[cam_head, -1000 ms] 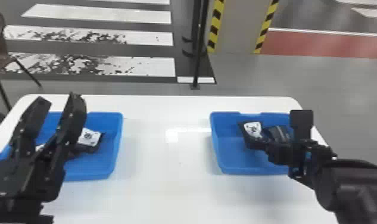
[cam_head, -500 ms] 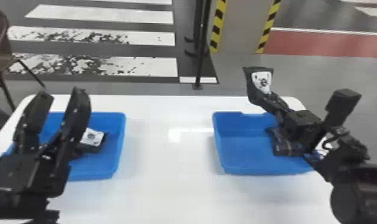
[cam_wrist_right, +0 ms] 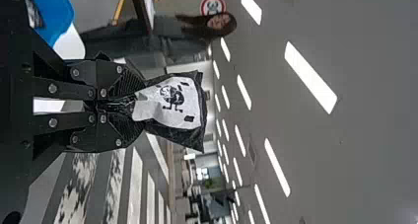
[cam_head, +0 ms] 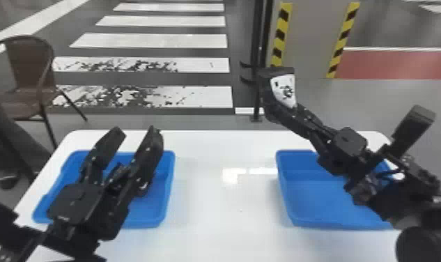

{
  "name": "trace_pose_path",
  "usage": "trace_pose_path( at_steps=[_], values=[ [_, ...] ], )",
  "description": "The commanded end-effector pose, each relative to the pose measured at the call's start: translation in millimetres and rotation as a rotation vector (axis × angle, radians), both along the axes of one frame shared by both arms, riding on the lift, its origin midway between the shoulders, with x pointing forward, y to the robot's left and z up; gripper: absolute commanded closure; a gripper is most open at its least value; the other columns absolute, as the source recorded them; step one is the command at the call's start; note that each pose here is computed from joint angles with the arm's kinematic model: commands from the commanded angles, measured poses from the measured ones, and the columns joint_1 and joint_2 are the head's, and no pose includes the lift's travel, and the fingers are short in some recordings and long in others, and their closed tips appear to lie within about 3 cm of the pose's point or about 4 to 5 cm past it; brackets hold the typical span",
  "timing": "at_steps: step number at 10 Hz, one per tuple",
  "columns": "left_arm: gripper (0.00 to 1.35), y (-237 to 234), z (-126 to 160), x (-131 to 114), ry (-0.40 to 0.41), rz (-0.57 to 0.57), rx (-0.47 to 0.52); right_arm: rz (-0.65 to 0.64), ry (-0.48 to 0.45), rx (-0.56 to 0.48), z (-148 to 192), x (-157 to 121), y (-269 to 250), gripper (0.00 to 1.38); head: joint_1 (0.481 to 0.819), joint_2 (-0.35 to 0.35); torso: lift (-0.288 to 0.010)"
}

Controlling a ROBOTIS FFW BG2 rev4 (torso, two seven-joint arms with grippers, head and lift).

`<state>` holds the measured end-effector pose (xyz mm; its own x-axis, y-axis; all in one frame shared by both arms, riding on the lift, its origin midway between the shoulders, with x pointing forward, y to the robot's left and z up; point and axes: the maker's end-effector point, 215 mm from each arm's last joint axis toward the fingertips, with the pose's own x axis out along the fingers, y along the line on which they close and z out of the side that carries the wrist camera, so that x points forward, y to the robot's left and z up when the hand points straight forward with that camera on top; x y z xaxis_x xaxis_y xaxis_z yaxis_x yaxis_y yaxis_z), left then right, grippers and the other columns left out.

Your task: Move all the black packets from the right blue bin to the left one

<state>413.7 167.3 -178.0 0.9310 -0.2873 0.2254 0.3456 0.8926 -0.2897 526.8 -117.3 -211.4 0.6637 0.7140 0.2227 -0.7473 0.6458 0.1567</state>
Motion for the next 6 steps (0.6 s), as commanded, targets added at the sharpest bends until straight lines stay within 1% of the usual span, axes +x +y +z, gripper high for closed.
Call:
trace_pose_path(
  at_steps=[1, 3, 6],
  values=[
    [0.44, -1, -2, 10, 0.025, -0.027, 0.054, 0.115, 0.002, 0.032, 9, -16, 51, 1.08, 0.614, 0.052, -0.14],
    [0.44, -8, 6, 15, 0.016, -0.062, 0.064, 0.186, 0.028, 0.045, 2, -27, 82, 1.08, 0.612, 0.119, -0.14],
    [0.44, -25, 10, 15, 0.013, -0.112, 0.053, 0.279, 0.048, 0.049, -3, -44, 124, 1.08, 0.613, 0.166, -0.14]
  ],
)
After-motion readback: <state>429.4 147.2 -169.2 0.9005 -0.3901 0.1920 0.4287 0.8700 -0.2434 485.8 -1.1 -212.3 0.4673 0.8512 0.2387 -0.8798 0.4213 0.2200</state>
